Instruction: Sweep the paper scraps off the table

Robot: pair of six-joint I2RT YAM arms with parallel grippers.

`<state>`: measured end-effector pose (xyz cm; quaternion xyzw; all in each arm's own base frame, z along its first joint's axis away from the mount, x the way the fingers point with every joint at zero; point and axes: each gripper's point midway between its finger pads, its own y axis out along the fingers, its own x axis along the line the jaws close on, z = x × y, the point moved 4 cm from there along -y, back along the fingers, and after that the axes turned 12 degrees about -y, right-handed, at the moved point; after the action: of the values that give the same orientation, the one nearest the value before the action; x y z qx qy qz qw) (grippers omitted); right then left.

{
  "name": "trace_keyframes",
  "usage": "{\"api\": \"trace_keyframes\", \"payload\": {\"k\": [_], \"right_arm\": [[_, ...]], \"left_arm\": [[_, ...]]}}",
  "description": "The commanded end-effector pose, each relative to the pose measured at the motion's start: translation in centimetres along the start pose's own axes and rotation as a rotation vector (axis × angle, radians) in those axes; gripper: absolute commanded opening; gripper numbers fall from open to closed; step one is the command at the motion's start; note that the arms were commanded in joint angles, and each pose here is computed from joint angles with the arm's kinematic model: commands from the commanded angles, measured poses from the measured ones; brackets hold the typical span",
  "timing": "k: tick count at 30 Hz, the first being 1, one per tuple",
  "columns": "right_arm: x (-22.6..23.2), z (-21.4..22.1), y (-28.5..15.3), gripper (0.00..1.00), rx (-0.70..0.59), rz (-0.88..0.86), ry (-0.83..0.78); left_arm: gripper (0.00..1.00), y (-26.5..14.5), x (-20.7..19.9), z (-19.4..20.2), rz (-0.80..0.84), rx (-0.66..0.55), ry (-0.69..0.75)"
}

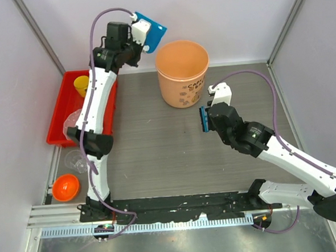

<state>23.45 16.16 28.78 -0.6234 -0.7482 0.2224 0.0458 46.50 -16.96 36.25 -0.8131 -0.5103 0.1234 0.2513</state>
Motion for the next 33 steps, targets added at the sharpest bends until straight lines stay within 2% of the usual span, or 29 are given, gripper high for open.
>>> {"api": "trace_keyframes", "payload": {"k": [1, 3, 4, 6, 8, 9, 10, 11, 12, 14, 15, 17, 20, 21, 23, 24, 27, 29, 31, 32, 33], "right_arm": [[-0.6, 0.4, -0.1, 0.01, -0.005, 0.029, 0.017], [-0.6, 0.5, -0.3, 0.01, -0.002, 0.023, 0.023], [-0.7, 0.5, -0.4, 0.01, -0.002, 0.02, 0.027], [-0.8, 0.6, -0.8, 0.01, -0.001, 0.012, 0.044], [-0.9, 0.7, -1.2, 0.01, -0.004, 0.003, 0.062], [-1.1, 0.8, -1.5, 0.01, -0.013, -0.002, 0.074], [-1.2, 0.8, -1.7, 0.01, -0.017, -0.004, 0.079], [-1.3, 0.8, -1.8, 0.01, -0.022, -0.005, 0.088], [-1.4, 0.9, -1.9, 0.01, -0.025, -0.005, 0.093], [-1.6, 0.7, -2.2, 0.01, -0.037, -0.008, 0.105], [-1.6, 0.6, -2.3, 0.01, -0.041, -0.012, 0.11], [-1.6, 0.4, -2.5, 0.01, -0.047, -0.016, 0.115], [-1.6, 0.1, -2.5, 0.01, -0.05, -0.022, 0.117], [-1.5, 0.0, -2.5, 0.01, -0.051, -0.024, 0.118], [-1.4, 0.0, -2.4, 0.01, -0.047, -0.028, 0.108], [-1.4, 0.0, -2.4, 0.01, -0.046, -0.031, 0.105], [-1.1, 0.1, -2.3, 0.01, -0.039, -0.044, 0.098], [-1.0, 0.1, -2.3, 0.01, -0.039, -0.05, 0.101], [-1.0, 0.0, -2.5, 0.01, -0.043, -0.055, 0.107], [-0.9, 0.0, -2.5, 0.01, -0.043, -0.066, 0.109], [-1.0, -0.1, -2.7, 0.01, -0.047, -0.073, 0.114]], "left_arm": [[0.0, 3.0, -2.5, -0.1, -0.115, 0.026, 0.118], [0.0, 5.2, -4.6, -0.5, -0.178, 0.012, 0.283], [0.0, 5.1, -4.2, -1.0, -0.265, 0.005, 0.312], [0.0, 6.3, -4.6, -1.7, -0.317, -0.015, 0.371], [0.0, 5.5, -3.5, -2.9, -0.441, -0.034, 0.423], [0.0, 5.2, -3.6, -4.1, -0.495, -0.085, 0.442], [0.0, 5.0, -3.2, -4.2, -0.54, -0.052, 0.548], [0.0, 4.3, -2.6, -4.5, -0.62, -0.046, 0.573], [0.0, 3.8, -2.6, -5.9, -0.666, -0.101, 0.586], [0.0, 2.7, -2.0, -6.5, -0.767, -0.065, 0.706], [0.0, 2.1, -2.0, -7.8, -0.813, -0.122, 0.704], [0.0, 1.5, -2.1, -8.4, -0.865, -0.106, 0.786], [0.0, -0.5, -2.5, -10.2, -0.923, -0.159, 0.811], [0.0, -1.6, -2.5, -11.1, -0.965, -0.219, 0.787], [0.0, -2.3, -3.1, -11.6, -1.007, -0.217, 0.893], [0.0, -3.1, -3.3, -12.3, -1.051, -0.285, 0.887], [0.01, -1.6, -4.1, -11.6, -1.112, -0.296, 1.051], [0.0, -1.5, -4.2, -11.6, -1.122, -0.289, 1.054], [0.0, -2.9, -3.4, -12.2, -1.12, -0.309, 0.928], [0.0, -2.6, -3.3, -11.9, -1.063, -0.237, 0.939], [0.0, -5.6, -2.5, -13.1, -1.022, -0.341, 0.711]]}}
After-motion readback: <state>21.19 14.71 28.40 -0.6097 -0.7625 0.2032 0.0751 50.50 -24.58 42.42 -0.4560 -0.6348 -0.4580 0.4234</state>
